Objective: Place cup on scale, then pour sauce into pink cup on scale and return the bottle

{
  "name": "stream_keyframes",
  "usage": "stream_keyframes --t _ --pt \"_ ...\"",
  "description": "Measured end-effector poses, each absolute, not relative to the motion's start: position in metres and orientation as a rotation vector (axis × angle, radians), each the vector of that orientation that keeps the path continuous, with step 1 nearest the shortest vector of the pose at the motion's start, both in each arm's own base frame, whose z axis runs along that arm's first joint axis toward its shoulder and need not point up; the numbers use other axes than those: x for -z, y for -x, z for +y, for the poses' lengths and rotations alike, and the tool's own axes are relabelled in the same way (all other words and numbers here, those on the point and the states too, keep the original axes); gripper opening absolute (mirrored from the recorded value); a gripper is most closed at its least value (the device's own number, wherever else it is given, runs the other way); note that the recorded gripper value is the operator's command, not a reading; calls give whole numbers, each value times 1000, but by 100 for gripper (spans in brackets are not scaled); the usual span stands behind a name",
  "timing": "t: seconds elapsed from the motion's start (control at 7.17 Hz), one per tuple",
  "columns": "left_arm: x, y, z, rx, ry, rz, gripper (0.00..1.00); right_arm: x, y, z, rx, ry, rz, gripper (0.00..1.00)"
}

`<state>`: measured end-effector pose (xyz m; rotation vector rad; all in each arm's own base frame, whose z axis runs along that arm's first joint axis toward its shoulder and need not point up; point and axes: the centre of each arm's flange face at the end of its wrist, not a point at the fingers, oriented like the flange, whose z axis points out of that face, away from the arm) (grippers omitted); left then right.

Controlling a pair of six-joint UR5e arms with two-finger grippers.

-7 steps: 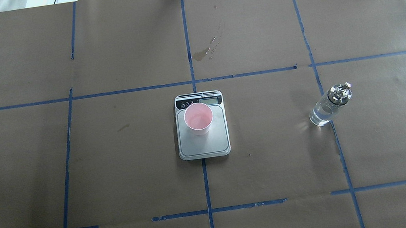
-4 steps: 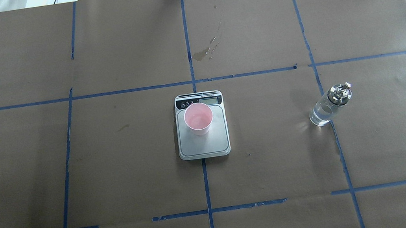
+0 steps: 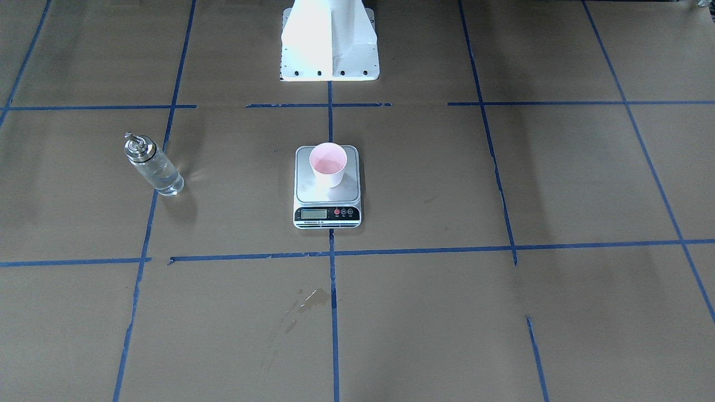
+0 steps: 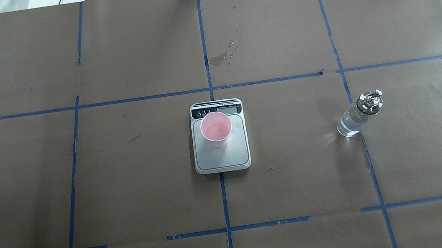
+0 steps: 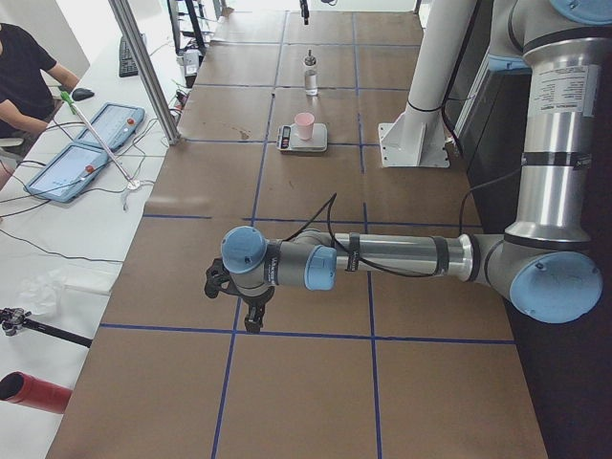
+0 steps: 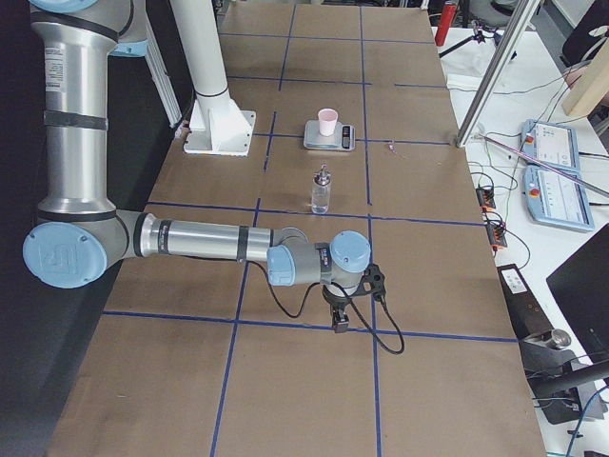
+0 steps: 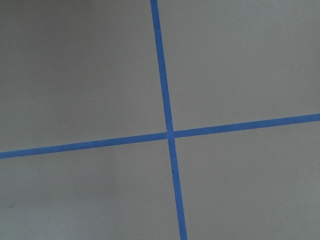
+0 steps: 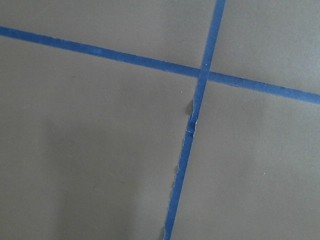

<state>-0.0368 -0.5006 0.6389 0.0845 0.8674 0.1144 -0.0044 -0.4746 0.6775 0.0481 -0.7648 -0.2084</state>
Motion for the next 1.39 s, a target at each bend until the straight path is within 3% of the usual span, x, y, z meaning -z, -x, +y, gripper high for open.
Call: stream_keyframes --t 1.39 --pt "-644 42 -500 -88 -24 791 100 -654 -9 -472 187 -75 -768 100"
